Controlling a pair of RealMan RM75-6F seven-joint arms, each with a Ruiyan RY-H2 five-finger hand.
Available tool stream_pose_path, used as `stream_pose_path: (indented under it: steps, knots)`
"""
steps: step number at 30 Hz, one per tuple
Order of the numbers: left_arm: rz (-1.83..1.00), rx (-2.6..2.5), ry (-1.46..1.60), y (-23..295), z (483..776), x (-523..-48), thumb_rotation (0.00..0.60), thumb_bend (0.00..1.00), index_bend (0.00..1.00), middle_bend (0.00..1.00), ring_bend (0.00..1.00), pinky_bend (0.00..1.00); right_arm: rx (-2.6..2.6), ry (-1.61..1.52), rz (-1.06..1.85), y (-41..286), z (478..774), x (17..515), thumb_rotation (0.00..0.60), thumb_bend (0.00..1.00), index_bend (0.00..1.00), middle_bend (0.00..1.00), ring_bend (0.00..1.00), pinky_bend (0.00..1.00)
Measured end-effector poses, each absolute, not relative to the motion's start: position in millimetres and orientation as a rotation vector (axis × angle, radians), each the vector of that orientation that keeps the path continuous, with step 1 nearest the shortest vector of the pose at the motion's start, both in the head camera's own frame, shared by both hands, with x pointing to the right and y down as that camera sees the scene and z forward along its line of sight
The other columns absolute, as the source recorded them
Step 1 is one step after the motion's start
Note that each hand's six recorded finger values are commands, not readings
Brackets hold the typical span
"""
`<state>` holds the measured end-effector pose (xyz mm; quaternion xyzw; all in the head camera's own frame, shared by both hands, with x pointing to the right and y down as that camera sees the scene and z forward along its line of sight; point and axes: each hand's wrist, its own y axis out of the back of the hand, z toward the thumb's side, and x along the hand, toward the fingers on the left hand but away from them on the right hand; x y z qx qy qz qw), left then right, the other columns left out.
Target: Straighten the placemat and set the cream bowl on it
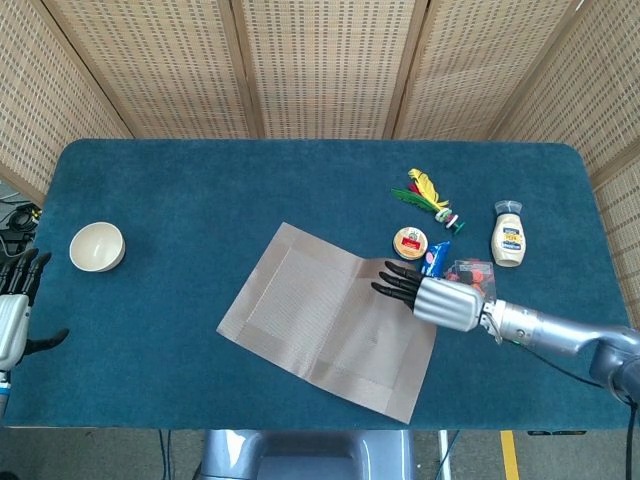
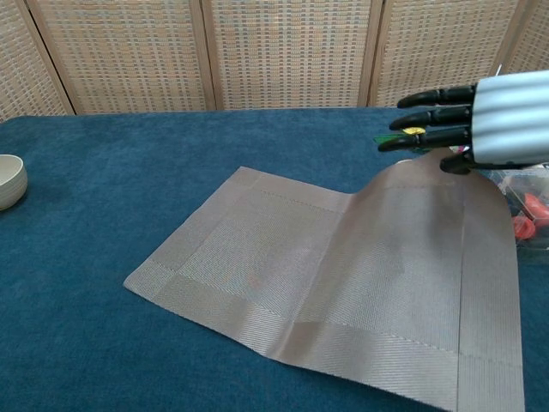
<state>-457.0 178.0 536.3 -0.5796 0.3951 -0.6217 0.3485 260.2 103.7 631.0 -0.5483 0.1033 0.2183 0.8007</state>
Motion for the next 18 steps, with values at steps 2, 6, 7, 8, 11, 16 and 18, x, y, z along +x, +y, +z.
stream_pose_path:
  steps: [2,6,7,8,11,16,18]
  knots:
    - [-1.617,-1.5,1.026,177.3,537.0,-458.1,0.6,0.0,0.0,0.0,0.0,0.0,-1.137,0.231,0.452,89.9,635.0,247.5,0.6,0.55,0.71,0.0,0.0,0.0]
    - [-1.631,-1.496,1.029,175.4,539.4,-460.7,0.6,0.0,0.0,0.0,0.0,0.0,-1.082,0.252,0.44,68.4,644.5,224.8,0.6,0.54,0.71,0.0,0.0,0.0]
    - [-1.634,-1.496,1.03,175.0,539.9,-461.3,0.6,0.0,0.0,0.0,0.0,0.0,-1.069,0.259,0.445,63.4,648.0,220.9,0.6,0.54,0.7,0.0,0.0,0.0]
    - [-1.637,-1.496,1.031,174.6,540.3,-461.8,0.6,0.0,0.0,0.0,0.0,0.0,-1.062,0.265,0.452,60.0,650.7,219.1,0.6,0.54,0.7,0.0,0.0,0.0]
    - [-1.646,-1.495,1.034,173.4,541.8,-463.7,0.6,0.0,0.0,0.0,0.0,0.0,-1.043,0.281,0.476,50.1,657.7,217.0,0.6,0.51,0.7,0.0,0.0,0.0]
    - [-1.663,-1.497,1.027,172.1,545.8,-465.6,0.6,0.0,0.0,0.0,0.0,0.0,-1.018,0.299,0.504,40.9,664.4,223.0,0.6,0.45,0.71,0.0,0.0,0.0]
    - [-1.66,-1.497,1.023,171.9,546.0,-464.3,0.6,0.0,0.0,0.0,0.0,0.0,-1.009,0.293,0.508,38.3,664.9,223.9,0.6,0.32,0.62,0.0,0.0,0.0]
